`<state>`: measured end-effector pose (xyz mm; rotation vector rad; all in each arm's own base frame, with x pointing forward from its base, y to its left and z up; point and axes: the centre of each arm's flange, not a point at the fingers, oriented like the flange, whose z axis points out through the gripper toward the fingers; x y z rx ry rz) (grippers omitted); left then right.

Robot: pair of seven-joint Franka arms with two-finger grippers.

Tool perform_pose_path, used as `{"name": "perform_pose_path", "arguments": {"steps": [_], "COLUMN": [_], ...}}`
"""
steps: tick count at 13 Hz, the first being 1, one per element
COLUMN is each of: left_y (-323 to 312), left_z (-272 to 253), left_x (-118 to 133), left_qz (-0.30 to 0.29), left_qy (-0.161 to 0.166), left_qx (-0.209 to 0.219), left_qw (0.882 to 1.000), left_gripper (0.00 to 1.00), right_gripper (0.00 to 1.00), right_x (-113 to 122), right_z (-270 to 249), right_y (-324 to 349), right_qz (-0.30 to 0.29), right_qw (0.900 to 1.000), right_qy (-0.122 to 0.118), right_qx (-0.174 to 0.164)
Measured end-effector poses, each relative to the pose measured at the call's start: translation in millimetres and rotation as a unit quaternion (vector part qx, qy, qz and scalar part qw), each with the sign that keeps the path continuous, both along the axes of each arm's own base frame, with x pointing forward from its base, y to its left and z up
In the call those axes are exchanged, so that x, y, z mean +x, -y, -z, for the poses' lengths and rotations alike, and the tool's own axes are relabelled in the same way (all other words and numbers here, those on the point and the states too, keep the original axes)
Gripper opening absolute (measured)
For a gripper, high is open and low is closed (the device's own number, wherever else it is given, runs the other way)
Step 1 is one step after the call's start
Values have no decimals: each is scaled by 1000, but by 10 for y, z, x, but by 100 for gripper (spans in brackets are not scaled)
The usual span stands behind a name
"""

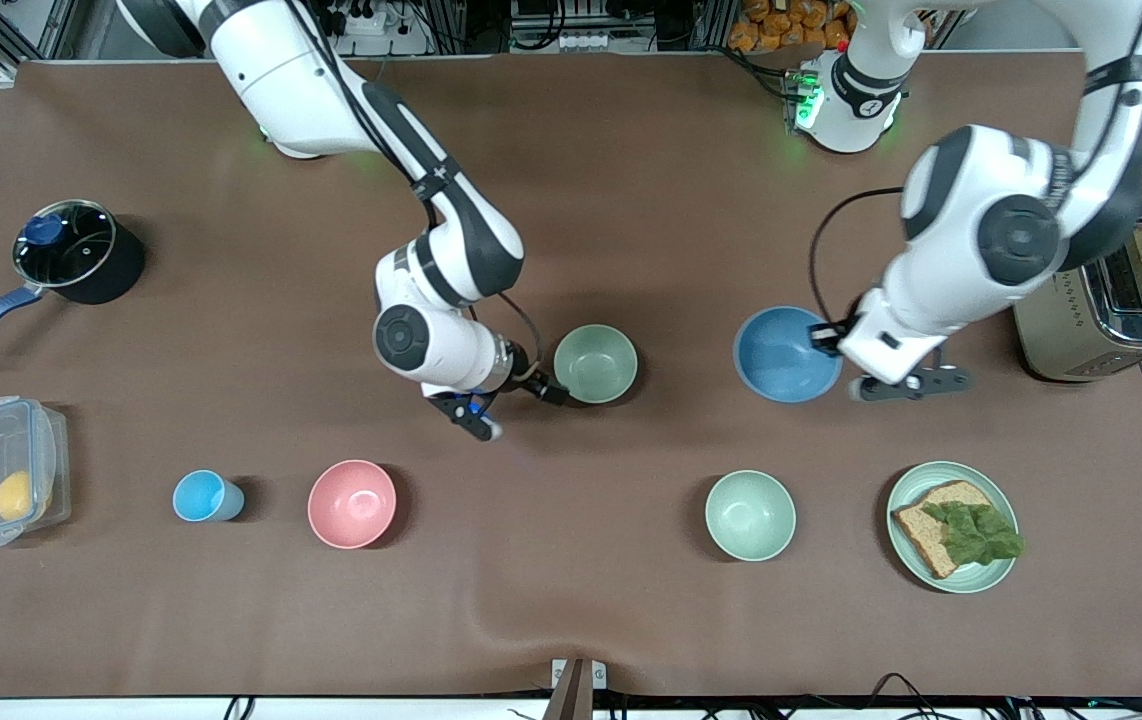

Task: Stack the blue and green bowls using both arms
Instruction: 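Lift the blue bowl with the left gripper and carry it over the green bowl, then lower the blue bowl into the green bowl and open the left gripper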

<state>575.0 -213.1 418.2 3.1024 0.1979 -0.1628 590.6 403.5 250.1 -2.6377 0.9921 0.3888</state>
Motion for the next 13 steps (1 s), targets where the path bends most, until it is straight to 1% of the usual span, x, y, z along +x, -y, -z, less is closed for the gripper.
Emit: {"name": "perform_pose_path", "arguments": {"steps": [1, 3, 4, 6, 8, 11, 13], "left_y": [231, 789, 1082, 1566, 1791, 1875, 1931], "left_z": [27, 102, 167, 360, 570, 837, 954], "left_x": [-33, -109, -163, -242, -240, -232, -255], "left_qz": [-12, -37, -51, -77, -94, -113, -124], "left_qy": [-1, -3, -7, -11, -8, -16, -21], "left_qx": [0, -2, -2, -7, -17, -17, -15], "left_qw": [1000, 999, 999, 997, 995, 993, 992], "left_gripper": [4, 4, 4, 4, 4, 4, 4], "right_gripper": [100, 100, 100, 100, 100, 100, 100], "right_x": [32, 58, 65, 17, -18, 5, 35], "right_z": [5, 97, 159, 293, 382, 390, 403], "right_y": [43, 72, 56, -25, -71, -44, -45], "right_qz": [23, 62, 76, 82, 82, 89, 114], "right_qw": [1000, 998, 996, 996, 996, 995, 993], "right_qy": [-8, -29, -29, -29, -28, -27, -19], "right_qx": [-2, 17, 26, 27, 25, 25, 27]}}
